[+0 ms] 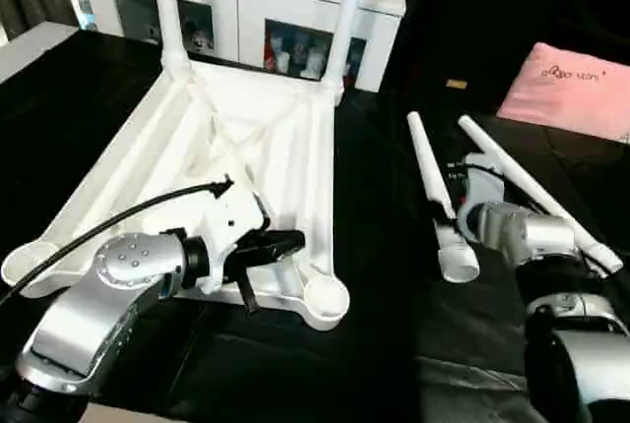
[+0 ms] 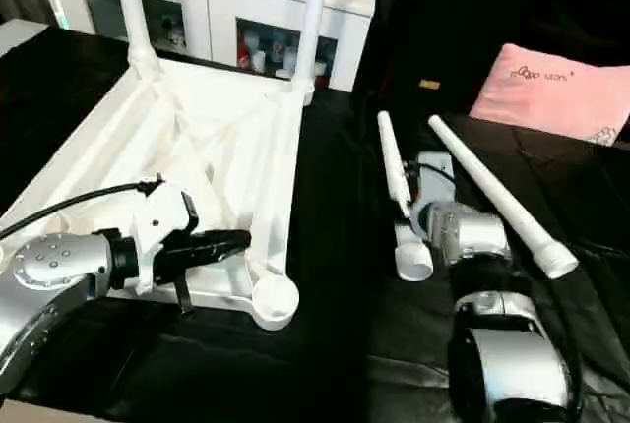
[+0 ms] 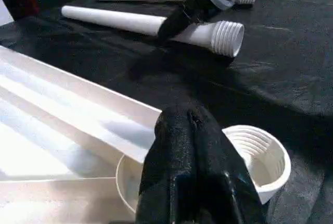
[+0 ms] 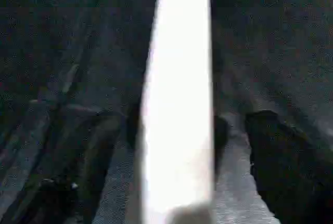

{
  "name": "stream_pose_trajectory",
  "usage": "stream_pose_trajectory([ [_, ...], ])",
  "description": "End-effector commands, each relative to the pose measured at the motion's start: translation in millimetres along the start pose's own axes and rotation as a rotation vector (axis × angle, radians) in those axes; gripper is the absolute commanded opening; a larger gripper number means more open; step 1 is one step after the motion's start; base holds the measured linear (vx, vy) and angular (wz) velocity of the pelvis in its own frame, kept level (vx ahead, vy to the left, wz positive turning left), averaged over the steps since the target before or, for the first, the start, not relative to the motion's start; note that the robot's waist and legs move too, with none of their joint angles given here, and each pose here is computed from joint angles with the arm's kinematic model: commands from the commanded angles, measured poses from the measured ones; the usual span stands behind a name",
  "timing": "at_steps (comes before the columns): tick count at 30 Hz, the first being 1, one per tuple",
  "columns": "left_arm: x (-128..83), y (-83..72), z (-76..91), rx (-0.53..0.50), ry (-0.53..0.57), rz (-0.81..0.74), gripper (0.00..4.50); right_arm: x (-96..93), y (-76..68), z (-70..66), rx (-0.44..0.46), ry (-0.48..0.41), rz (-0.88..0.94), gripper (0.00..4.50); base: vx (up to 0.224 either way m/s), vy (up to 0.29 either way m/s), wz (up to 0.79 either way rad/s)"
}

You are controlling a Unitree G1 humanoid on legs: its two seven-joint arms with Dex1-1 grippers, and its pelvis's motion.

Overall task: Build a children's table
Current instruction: Pick table leg

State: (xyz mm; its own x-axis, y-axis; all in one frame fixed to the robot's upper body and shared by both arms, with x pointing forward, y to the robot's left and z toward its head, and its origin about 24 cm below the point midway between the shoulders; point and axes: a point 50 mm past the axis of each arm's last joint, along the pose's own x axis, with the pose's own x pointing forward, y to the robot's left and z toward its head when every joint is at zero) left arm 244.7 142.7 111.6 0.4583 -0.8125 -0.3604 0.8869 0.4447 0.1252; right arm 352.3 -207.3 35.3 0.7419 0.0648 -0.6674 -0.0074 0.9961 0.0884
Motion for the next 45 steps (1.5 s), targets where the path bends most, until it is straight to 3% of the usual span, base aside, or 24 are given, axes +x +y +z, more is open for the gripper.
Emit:
stream_pose_trajectory([
  [1,2,-3.7,4.9,0.019,-0.01,-0.008,0.0,-0.7,-4.2,1.9,0.039,0.028,-0.003,4.21,0.0,0.0,0.0],
  [5,2,-4.1,6.2,0.022,-0.01,-0.009,0.0,0.4,-2.7,-3.5,0.086,0.084,0.026,4.21,0.0,0.0,0.0],
  [10,3,-4.0,7.2,0.024,-0.01,-0.007,0.0,1.4,-1.5,-4.5,0.106,0.082,0.061,4.21,0.0,0.0,0.0],
  [11,3,-3.9,7.8,0.025,-0.011,-0.005,0.0,1.9,-1.8,-4.1,0.102,0.074,0.06,3.95,0.0,0.0,0.0],
  [28,6,0.6,9.8,0.029,-0.019,0.006,0.0,2.7,-0.6,-3.2,0.088,0.037,0.071,2.5,0.0,0.0,0.0],
  [33,5,1.8,9.4,0.029,-0.019,0.011,0.0,2.7,0.0,-0.5,0.046,-0.014,0.061,1.97,0.0,0.0,0.0],
  [45,4,1.7,5.5,0.021,-0.011,0.018,0.0,3.9,7.3,-10.9,0.046,-0.056,0.101,1.84,0.0,0.0,0.0],
])
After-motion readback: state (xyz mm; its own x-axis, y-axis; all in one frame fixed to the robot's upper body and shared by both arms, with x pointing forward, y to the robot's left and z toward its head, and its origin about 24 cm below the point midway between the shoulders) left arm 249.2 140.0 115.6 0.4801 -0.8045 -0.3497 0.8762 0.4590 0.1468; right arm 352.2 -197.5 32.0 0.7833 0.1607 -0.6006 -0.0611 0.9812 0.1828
